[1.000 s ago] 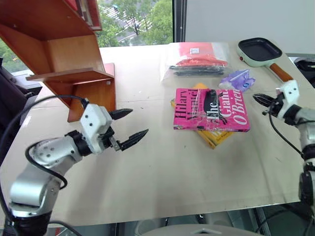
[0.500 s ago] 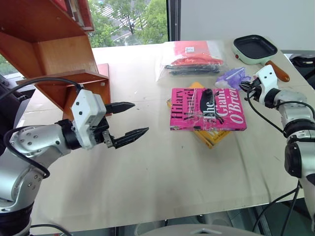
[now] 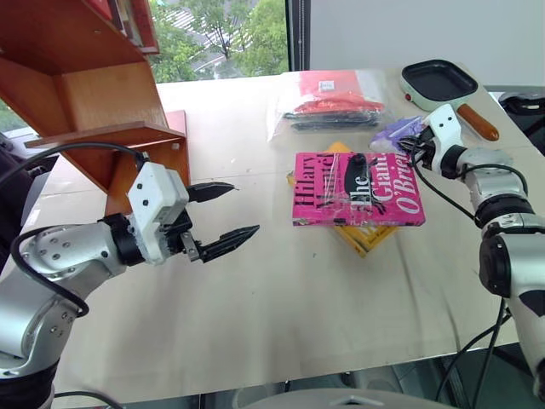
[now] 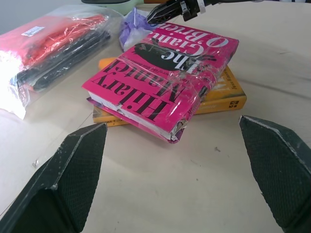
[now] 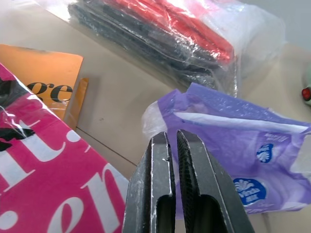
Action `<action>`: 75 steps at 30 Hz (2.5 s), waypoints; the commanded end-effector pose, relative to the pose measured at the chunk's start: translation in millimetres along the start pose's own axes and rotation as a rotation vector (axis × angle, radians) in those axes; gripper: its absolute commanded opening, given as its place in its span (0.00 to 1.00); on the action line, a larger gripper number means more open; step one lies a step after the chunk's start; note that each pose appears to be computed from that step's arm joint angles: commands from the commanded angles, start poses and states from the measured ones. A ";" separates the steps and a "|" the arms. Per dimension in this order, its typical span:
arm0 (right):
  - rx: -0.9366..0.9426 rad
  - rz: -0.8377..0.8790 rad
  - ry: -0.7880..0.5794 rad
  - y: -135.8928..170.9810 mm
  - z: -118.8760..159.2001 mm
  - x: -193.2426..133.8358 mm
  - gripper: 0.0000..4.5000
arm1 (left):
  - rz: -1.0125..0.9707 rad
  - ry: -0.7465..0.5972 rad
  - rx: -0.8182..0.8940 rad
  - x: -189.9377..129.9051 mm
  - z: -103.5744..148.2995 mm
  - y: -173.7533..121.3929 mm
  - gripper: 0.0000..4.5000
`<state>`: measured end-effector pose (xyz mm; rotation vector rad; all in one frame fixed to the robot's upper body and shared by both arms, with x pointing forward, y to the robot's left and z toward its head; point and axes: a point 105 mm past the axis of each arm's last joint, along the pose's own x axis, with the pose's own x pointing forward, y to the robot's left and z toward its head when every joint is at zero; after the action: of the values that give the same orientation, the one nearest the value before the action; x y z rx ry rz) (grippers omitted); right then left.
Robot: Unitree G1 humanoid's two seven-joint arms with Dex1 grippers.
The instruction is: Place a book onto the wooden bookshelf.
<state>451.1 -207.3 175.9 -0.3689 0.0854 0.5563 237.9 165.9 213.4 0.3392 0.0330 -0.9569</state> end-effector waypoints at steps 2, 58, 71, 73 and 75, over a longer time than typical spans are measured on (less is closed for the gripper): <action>-0.005 -0.010 -0.030 -6.6 17.7 0.2 0.02 | 0.001 -0.024 0.046 -0.1 8.7 -2.0 1.00; 0.148 0.489 0.090 44.3 -18.1 -74.1 0.02 | -0.107 0.130 -0.070 -11.5 -29.3 -12.9 1.00; 0.120 0.306 -0.045 43.7 -9.1 -138.6 0.20 | 0.073 -0.109 -0.643 59.7 -69.0 -50.1 1.00; 0.135 0.320 -0.062 56.3 -1.9 -158.4 0.41 | 0.110 -0.081 -0.724 66.5 -81.4 -46.7 1.00; 0.172 0.340 -0.074 74.3 3.0 -178.3 0.63 | 0.107 -0.092 -0.822 77.1 -83.0 -44.0 1.00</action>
<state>280.1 -245.3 162.0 -0.1535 0.1955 0.8625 253.1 112.7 106.6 -0.3875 0.2969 -0.7706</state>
